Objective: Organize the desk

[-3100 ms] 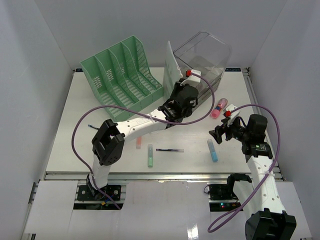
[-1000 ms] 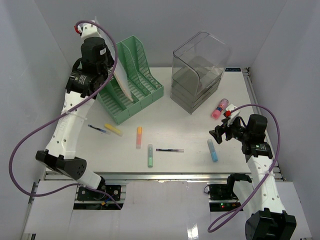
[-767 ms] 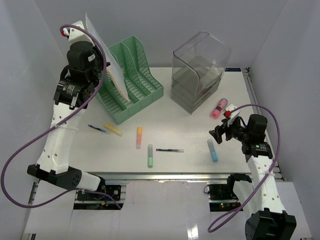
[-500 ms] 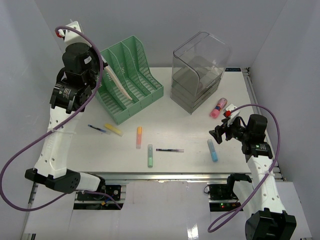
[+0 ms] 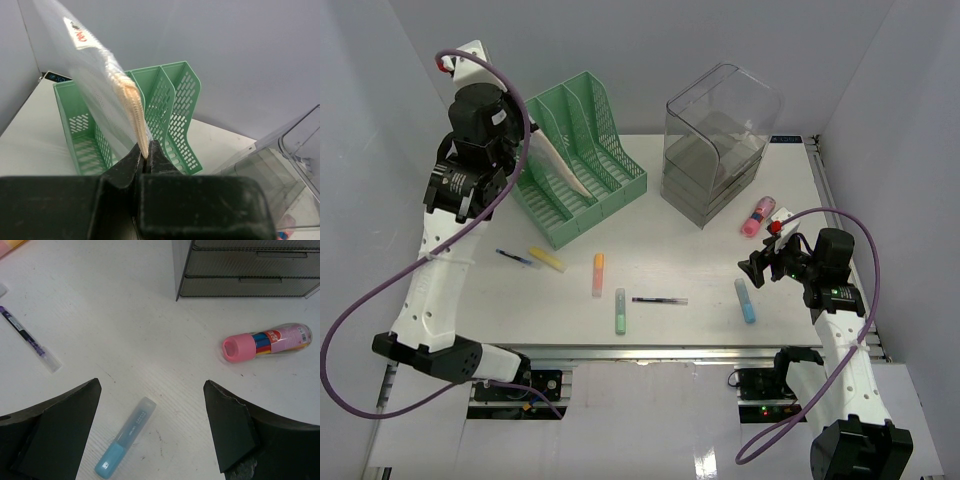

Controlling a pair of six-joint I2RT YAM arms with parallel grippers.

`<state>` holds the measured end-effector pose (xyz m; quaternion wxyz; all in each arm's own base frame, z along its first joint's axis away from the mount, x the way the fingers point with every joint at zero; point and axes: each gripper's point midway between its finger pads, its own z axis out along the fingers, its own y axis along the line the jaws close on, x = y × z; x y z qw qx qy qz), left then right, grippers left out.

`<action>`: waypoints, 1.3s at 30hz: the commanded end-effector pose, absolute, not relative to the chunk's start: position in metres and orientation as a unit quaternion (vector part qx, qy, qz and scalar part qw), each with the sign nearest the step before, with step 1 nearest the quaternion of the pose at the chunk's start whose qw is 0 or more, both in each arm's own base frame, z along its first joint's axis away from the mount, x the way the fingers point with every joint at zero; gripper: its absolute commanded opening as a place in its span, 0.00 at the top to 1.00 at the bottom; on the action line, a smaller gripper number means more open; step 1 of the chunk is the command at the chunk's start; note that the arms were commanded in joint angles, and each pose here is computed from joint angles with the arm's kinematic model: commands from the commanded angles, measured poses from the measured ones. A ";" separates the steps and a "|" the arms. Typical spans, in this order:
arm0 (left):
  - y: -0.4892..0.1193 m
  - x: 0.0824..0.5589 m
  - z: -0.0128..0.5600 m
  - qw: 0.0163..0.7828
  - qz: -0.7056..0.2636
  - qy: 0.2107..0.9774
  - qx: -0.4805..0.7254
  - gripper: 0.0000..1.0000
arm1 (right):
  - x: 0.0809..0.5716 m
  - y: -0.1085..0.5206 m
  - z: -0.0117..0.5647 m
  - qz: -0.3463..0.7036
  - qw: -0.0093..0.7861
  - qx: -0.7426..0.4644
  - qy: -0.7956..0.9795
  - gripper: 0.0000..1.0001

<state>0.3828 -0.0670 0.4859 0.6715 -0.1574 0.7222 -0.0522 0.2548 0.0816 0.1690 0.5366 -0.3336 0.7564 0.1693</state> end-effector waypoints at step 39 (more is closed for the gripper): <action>-0.106 0.401 0.495 0.707 -0.035 0.704 -0.058 1.00 | 0.263 0.079 0.180 0.160 0.545 -0.334 0.753 0.10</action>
